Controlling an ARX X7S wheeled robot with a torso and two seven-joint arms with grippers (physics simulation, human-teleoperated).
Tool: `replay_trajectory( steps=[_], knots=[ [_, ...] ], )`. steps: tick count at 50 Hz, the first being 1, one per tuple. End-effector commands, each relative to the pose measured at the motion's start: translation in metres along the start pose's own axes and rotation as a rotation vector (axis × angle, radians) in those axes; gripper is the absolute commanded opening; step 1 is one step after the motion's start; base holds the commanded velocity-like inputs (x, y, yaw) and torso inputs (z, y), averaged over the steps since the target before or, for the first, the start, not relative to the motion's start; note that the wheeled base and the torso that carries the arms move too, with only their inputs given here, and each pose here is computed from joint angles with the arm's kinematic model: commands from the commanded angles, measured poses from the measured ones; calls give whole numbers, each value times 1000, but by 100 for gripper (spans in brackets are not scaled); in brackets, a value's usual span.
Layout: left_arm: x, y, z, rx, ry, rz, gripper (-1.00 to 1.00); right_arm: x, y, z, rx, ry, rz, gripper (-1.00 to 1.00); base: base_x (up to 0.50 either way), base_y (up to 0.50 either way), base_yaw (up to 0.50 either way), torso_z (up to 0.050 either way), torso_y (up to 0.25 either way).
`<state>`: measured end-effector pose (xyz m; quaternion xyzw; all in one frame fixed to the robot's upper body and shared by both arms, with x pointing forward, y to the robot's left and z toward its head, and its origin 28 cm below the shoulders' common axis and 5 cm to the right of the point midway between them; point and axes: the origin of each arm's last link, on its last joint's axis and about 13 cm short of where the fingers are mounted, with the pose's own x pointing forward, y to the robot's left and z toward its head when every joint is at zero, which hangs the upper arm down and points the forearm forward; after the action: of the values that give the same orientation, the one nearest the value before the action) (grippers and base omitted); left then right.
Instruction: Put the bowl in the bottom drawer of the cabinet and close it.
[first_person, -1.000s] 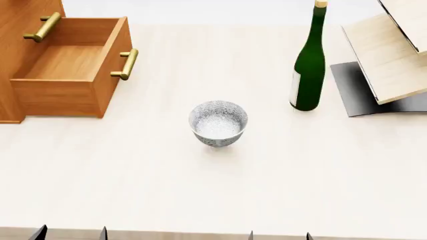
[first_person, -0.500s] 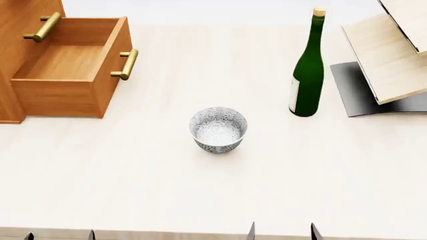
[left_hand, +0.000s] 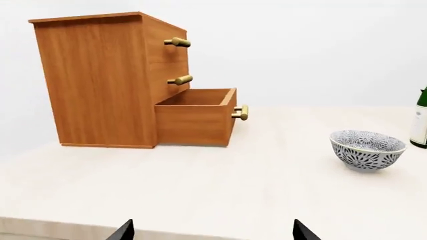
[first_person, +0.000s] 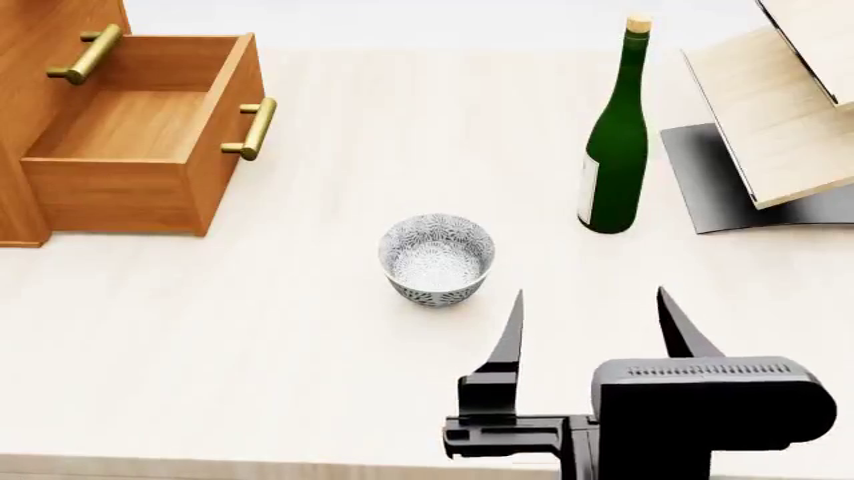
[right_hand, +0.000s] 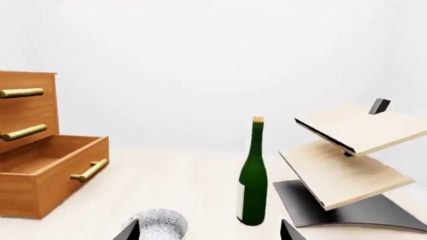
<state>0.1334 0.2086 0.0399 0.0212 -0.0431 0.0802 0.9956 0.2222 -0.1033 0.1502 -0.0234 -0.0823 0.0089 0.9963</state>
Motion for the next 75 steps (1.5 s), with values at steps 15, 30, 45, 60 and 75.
replay_trajectory(
  steps=[15, 30, 45, 60, 75],
  knots=[
    [-28, 10, -5, -46, -13, 47, 100, 15, -9, 74, 21, -143, -14, 100, 0, 0, 0, 0, 0],
    [-28, 9, -7, -36, -2, 20, 100, 17, -7, 78, 45, -175, 9, 100, 0, 0, 0, 0, 0],
    [-29, 9, -8, -27, -18, 11, 100, 21, -7, 75, 80, -169, -5, 100, 0, 383, 0, 0, 0],
    [-30, 9, -8, -31, -30, 9, 100, 20, -7, 74, 87, -166, 2, 100, 0, 404, 0, 0, 0],
    [-31, 9, -7, -28, -36, 7, 100, 20, -6, 72, 95, -157, 1, 100, 0, 402, 0, 0, 0]
  ],
)
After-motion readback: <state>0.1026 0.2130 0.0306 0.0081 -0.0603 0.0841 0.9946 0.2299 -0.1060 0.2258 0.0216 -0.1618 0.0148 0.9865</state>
